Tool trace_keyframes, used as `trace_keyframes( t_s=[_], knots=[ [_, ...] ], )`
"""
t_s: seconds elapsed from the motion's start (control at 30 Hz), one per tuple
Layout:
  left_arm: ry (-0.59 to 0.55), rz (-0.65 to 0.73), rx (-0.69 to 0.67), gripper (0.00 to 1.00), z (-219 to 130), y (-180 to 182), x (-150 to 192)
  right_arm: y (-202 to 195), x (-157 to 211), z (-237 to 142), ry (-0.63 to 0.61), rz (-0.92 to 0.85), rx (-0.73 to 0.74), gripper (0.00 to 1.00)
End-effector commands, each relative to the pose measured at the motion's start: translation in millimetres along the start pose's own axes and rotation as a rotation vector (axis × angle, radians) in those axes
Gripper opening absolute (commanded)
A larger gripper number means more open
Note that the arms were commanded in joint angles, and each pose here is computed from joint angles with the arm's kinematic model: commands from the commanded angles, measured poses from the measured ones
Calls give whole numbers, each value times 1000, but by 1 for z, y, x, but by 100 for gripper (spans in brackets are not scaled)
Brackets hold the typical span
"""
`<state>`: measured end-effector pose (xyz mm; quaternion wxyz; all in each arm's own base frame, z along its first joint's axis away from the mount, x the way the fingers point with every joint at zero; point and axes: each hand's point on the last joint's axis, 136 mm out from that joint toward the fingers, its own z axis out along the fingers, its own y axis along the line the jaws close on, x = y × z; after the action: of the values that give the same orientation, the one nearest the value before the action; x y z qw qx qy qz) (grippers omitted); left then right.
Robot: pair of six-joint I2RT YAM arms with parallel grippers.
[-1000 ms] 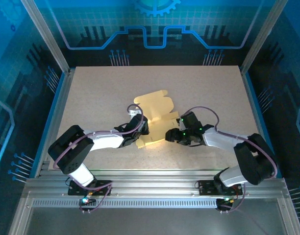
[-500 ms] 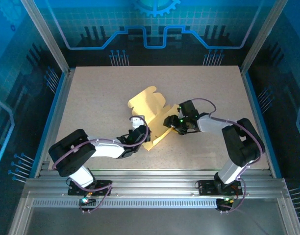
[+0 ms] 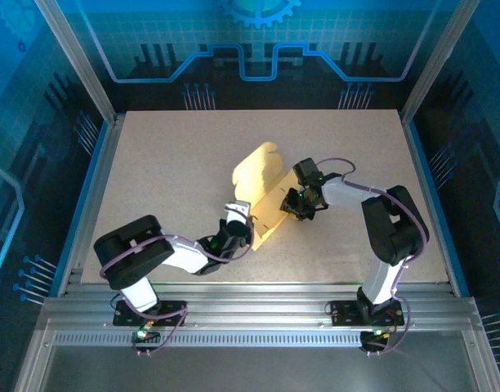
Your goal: Fold the paper box
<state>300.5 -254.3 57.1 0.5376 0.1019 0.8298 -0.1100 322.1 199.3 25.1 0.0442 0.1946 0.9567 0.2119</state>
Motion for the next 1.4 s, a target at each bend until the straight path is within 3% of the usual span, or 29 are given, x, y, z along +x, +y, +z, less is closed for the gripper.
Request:
trace_keyframes(
  t_s=[0.0, 0.17, 0.4, 0.53, 0.67, 0.8, 1.07, 1.37],
  knots=[
    [-141, 146, 125, 8, -11, -34, -19, 3, 2, 2, 35, 24, -5, 27],
    [-121, 306, 115, 11, -12, -42, -8, -1, -3, 4, 40, 16, 2, 26],
    [-108, 657, 41, 13, -10, -56, 2, -5, -14, 9, 50, 8, -7, 22],
    [-80, 732, 38, 15, -5, -57, 9, -5, -21, 10, 51, 1, -27, 21],
    [-28, 719, 54, 25, -3, -58, 16, -7, -26, 9, 52, -1, -29, 21],
    [-7, 660, 58, 48, -6, -57, 15, -10, -29, 11, 52, -5, -20, 21],
    [39, 477, 82, 74, -28, -40, 5, -12, -32, 20, 63, -1, -10, 20],
    [164, -134, -41, 91, -53, 50, -14, -12, -36, 20, 66, -5, 0, 15]
  ],
)
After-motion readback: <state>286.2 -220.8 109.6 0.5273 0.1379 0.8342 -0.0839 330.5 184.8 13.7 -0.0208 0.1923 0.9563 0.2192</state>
